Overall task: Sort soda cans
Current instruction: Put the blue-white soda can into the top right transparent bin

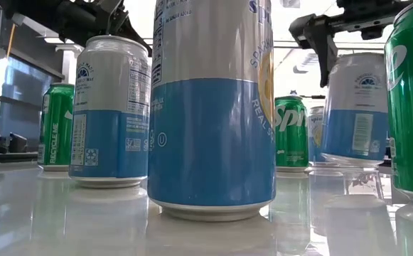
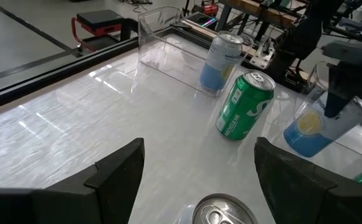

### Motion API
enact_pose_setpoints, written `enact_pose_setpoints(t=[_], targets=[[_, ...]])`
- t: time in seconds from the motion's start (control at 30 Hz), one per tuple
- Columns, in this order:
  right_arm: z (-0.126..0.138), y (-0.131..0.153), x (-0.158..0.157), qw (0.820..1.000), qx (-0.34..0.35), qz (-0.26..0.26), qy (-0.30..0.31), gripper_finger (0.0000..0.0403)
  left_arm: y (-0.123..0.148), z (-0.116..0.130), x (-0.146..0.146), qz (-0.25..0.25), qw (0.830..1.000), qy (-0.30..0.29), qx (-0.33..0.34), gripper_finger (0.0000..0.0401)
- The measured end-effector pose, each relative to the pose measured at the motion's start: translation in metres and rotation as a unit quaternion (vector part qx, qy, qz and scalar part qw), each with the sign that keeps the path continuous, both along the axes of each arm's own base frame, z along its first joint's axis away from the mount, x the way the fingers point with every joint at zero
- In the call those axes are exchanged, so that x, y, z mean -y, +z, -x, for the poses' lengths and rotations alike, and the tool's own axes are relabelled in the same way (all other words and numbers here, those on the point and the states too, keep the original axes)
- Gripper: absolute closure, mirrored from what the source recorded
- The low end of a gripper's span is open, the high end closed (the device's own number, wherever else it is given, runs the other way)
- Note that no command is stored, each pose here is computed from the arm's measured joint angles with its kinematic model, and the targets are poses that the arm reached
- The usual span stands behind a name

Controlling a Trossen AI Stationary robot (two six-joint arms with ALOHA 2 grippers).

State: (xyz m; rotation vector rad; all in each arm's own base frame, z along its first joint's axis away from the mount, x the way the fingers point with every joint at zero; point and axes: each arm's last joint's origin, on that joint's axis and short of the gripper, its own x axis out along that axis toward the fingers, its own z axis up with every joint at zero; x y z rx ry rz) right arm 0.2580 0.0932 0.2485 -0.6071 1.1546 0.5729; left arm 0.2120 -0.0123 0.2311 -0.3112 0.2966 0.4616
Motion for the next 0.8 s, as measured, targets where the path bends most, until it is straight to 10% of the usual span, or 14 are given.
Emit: enact_pose_setpoints(t=[0.8], targets=[[-0.023,-0.021,-0.004,0.994,-0.031,-0.090,-0.058,0.0102,0.000,0.000,0.000,0.000,1.000,0.000,0.000,0.0122]])
